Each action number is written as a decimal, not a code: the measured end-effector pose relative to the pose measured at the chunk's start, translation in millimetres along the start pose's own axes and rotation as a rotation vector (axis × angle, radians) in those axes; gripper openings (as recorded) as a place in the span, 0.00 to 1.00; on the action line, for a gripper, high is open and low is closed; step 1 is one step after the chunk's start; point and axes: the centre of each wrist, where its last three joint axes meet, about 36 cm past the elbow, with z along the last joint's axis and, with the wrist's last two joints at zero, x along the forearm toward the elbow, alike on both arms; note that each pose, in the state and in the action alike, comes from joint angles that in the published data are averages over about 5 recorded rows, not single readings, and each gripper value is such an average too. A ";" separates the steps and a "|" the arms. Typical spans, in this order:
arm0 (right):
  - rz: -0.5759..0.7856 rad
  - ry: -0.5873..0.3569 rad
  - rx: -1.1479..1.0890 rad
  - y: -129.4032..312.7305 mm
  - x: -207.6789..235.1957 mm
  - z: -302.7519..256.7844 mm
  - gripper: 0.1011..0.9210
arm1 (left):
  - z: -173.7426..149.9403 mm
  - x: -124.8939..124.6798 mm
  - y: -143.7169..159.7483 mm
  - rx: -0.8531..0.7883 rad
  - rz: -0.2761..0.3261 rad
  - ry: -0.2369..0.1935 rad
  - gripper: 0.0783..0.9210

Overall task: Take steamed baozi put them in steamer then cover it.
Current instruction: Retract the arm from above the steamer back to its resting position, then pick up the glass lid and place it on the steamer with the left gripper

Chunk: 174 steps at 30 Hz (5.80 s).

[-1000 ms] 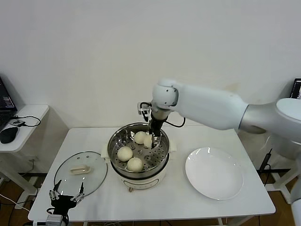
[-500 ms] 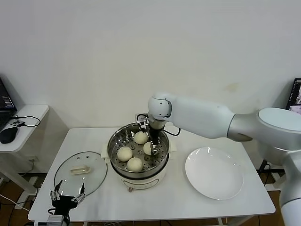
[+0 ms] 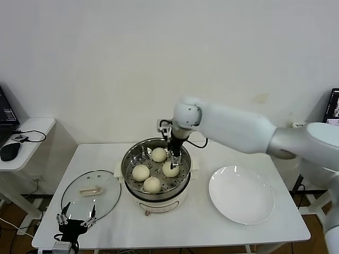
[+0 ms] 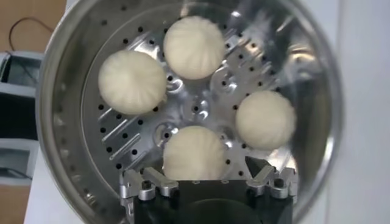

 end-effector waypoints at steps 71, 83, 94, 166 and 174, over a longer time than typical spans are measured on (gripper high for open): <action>1.227 -0.745 -1.281 440.3 -69.4 313.7 0.88 | 28.5 -110.0 1.6 -1.320 -0.099 0.012 0.88; 1.240 -0.723 -1.307 452.8 -70.9 317.4 0.88 | 35.7 -138.3 4.6 -1.312 -0.111 0.062 0.88; 1.249 -0.709 -1.320 460.6 -71.1 319.7 0.88 | 34.3 -161.8 -2.2 -1.230 -0.142 0.071 0.88; 1.235 -0.768 -1.337 456.2 -81.4 310.6 0.88 | -77.8 -114.3 59.6 -1.234 -0.448 -0.022 0.08; 1.242 -0.764 -1.342 453.6 -84.7 313.1 0.88 | -119.1 -104.6 40.5 -1.192 -0.426 -0.082 0.08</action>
